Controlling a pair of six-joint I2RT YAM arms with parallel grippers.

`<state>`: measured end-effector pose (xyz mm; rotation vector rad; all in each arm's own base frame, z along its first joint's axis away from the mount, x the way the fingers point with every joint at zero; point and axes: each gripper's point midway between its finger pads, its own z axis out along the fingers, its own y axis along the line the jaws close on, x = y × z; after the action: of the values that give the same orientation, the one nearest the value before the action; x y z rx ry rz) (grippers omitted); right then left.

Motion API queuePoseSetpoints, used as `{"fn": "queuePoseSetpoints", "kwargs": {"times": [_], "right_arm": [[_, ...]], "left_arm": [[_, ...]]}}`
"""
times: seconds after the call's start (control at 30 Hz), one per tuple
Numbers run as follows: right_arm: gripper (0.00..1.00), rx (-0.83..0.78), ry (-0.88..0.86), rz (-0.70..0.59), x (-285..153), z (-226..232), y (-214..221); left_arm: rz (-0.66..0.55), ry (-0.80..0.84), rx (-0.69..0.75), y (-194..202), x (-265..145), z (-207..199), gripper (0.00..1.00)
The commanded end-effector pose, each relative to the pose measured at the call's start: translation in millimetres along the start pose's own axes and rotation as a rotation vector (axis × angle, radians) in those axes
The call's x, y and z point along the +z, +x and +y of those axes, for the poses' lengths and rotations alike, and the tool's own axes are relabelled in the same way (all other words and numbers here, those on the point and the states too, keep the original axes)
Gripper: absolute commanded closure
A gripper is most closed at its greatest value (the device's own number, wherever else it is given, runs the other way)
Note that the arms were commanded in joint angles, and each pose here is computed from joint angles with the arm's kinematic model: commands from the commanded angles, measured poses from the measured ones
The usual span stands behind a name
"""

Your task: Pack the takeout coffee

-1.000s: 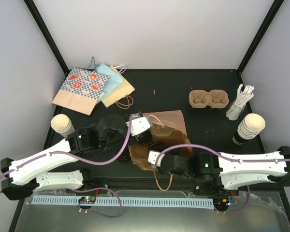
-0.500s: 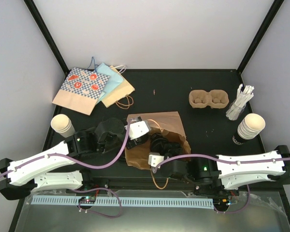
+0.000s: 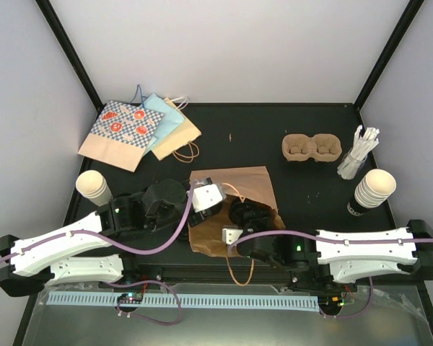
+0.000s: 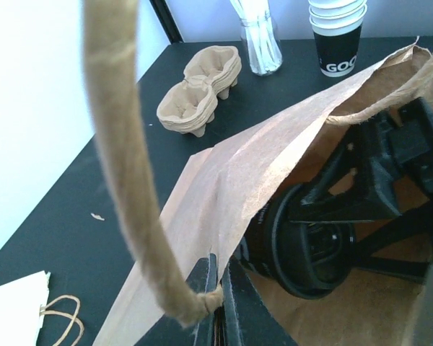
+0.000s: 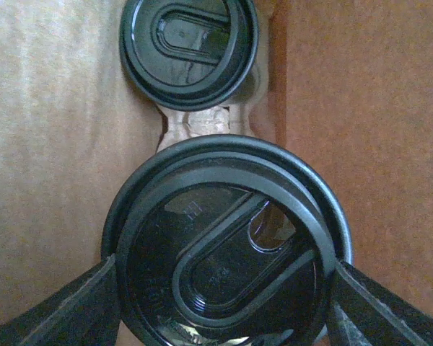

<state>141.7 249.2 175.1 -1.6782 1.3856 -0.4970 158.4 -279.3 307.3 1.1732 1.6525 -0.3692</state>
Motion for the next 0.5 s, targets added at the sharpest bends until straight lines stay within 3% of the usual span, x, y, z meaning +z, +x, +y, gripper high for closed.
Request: {"fn": "queuePoseSetpoints", "kwargs": {"times": [0.0, 0.47], "right_arm": [[0.52, 0.0, -0.008, -0.01, 10.7, -11.3, -7.2], [0.52, -0.009, -0.069, 0.013, 41.7, -9.0, 3.0]], "left_arm": [[-0.017, 0.032, -0.021, -3.3, -5.7, -6.4, 0.98], [-0.039, 0.065, -0.059, -9.7, -6.8, -12.3, 0.98]]}}
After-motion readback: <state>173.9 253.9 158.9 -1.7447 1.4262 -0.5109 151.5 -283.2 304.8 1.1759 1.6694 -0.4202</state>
